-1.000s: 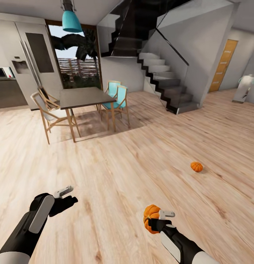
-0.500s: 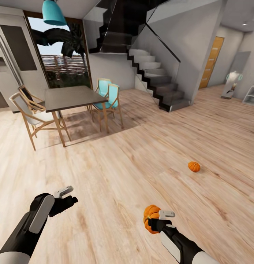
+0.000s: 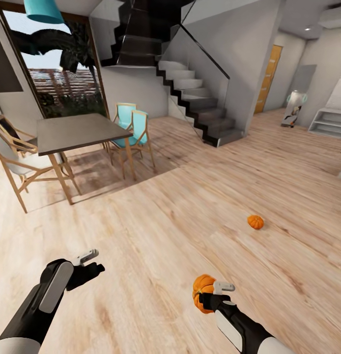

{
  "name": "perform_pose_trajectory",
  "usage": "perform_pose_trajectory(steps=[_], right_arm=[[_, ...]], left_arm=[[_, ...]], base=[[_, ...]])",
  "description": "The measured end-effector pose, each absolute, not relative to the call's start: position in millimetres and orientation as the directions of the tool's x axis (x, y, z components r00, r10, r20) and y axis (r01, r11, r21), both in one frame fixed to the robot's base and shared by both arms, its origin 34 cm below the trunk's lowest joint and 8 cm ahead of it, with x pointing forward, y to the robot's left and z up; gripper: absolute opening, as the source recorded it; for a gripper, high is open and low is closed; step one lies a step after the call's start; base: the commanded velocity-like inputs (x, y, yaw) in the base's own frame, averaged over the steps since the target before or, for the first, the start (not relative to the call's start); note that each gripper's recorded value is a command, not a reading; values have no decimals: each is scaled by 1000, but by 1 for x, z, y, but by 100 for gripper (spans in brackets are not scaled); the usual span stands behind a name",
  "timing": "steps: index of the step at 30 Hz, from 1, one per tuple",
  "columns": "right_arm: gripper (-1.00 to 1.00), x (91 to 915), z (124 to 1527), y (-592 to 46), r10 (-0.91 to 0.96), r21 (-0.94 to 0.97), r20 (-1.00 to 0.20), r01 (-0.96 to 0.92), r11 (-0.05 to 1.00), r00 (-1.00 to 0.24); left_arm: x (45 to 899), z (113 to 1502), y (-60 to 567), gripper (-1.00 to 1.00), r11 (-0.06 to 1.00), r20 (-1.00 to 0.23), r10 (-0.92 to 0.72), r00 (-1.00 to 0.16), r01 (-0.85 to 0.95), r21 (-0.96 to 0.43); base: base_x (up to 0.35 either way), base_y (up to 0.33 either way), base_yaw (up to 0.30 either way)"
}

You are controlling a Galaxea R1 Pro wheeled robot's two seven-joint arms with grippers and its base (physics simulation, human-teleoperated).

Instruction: Place each of the two pumpkins and all three candles from the living room inside a cabinet in the living room (use any cabinet), then make sure every cabinet is closed, and position the cauldron so it is next to a table in the living room.

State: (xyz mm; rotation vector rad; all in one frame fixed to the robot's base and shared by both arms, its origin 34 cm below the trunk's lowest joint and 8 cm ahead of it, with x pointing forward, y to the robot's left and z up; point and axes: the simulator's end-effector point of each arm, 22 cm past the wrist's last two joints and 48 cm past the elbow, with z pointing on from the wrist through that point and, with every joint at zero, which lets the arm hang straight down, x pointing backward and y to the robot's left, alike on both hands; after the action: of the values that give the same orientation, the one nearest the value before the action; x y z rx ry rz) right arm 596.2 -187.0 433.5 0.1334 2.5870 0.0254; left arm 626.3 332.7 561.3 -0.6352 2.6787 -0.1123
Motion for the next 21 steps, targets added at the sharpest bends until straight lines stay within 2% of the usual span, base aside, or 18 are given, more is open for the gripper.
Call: perform_pose_trajectory(steps=[21], right_arm=[[-100,588,421,-188,101,42,-498,92,995,-861]], left_arm=[[622,548,334,100,898,-330,-440,-835,-417,-142]], base=[[328,-22,-193]])
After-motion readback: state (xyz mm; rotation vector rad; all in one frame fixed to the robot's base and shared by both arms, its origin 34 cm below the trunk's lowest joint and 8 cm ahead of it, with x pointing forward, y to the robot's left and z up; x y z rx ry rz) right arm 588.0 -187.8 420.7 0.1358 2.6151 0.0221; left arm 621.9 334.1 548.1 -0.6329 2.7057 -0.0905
